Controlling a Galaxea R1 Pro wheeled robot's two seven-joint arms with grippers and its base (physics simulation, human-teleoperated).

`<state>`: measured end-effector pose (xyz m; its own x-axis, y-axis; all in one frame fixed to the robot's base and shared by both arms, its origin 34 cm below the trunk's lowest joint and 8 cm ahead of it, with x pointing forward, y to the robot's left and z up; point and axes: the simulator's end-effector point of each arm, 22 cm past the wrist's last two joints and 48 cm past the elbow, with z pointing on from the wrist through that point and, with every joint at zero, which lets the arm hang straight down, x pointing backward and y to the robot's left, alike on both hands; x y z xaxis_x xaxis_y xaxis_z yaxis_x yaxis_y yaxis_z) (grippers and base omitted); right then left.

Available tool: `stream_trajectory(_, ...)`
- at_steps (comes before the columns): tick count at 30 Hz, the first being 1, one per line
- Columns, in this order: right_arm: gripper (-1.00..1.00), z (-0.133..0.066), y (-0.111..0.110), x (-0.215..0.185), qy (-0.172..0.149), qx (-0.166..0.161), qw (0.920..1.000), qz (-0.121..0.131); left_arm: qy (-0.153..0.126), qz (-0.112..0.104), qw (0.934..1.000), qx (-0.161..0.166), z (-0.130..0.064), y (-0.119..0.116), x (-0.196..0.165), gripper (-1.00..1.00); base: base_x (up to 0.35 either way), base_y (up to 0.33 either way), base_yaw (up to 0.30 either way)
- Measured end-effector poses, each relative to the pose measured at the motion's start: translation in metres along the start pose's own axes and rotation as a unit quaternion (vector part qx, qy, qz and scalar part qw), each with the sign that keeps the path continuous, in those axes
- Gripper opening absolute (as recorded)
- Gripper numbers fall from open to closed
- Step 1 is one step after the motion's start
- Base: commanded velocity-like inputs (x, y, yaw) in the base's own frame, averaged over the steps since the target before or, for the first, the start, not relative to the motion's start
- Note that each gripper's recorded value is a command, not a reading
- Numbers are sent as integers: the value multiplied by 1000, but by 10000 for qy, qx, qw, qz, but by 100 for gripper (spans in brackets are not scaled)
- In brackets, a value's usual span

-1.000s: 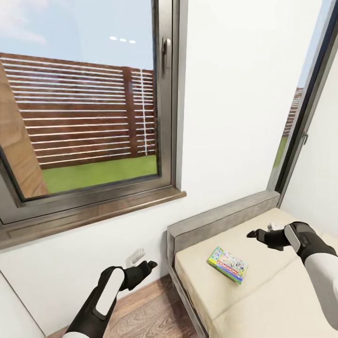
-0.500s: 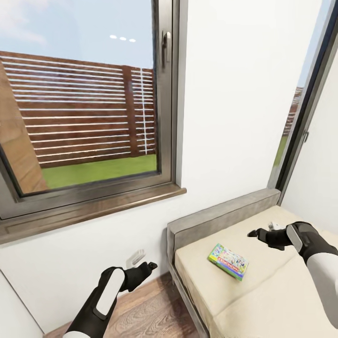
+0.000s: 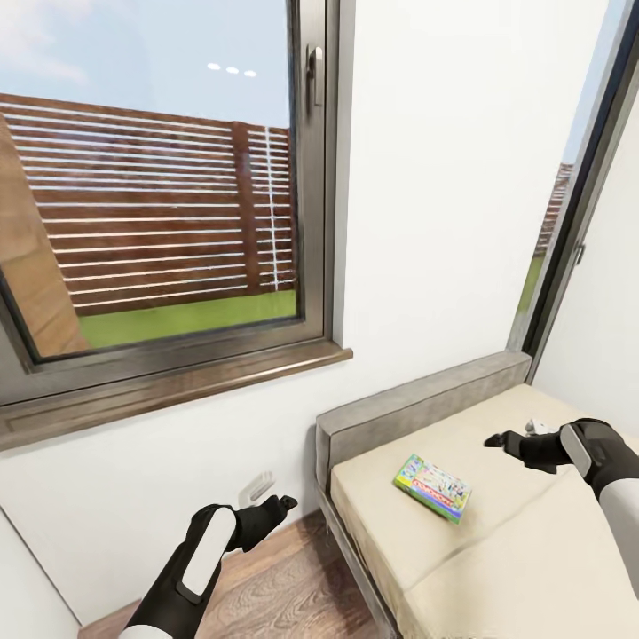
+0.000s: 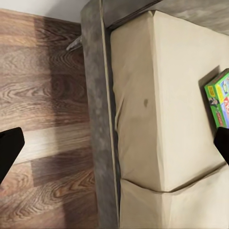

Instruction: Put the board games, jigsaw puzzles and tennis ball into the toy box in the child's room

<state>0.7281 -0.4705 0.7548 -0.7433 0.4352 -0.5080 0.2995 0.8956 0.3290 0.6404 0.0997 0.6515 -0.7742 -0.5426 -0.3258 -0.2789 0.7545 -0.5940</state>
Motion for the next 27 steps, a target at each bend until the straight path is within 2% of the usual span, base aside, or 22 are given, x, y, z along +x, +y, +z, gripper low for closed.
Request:
stream_trajectory(12, 100, 13, -17, 10, -30, 44, 10000, 29, 5, -4, 10000, 32, 15, 13, 10, 100, 0, 0, 0)
stream_trajectory(18, 100, 20, -21, 21, 75, 38, 9999, 75, 5, -5, 10000, 53, 23, 20, 15, 100, 0, 0, 0)
stream_trajectory(22, 100, 20, -17, 17, 102, -16, 9999, 116, 5, -3, 10000, 66, 28, 24, 19, 100, 0, 0, 0)
stream_trajectory(27, 100, 7, 4, -12, 28, -207, 9996, 178, 24, 0, 10000, 93, 35, 29, 24, 100, 0, 0, 0)
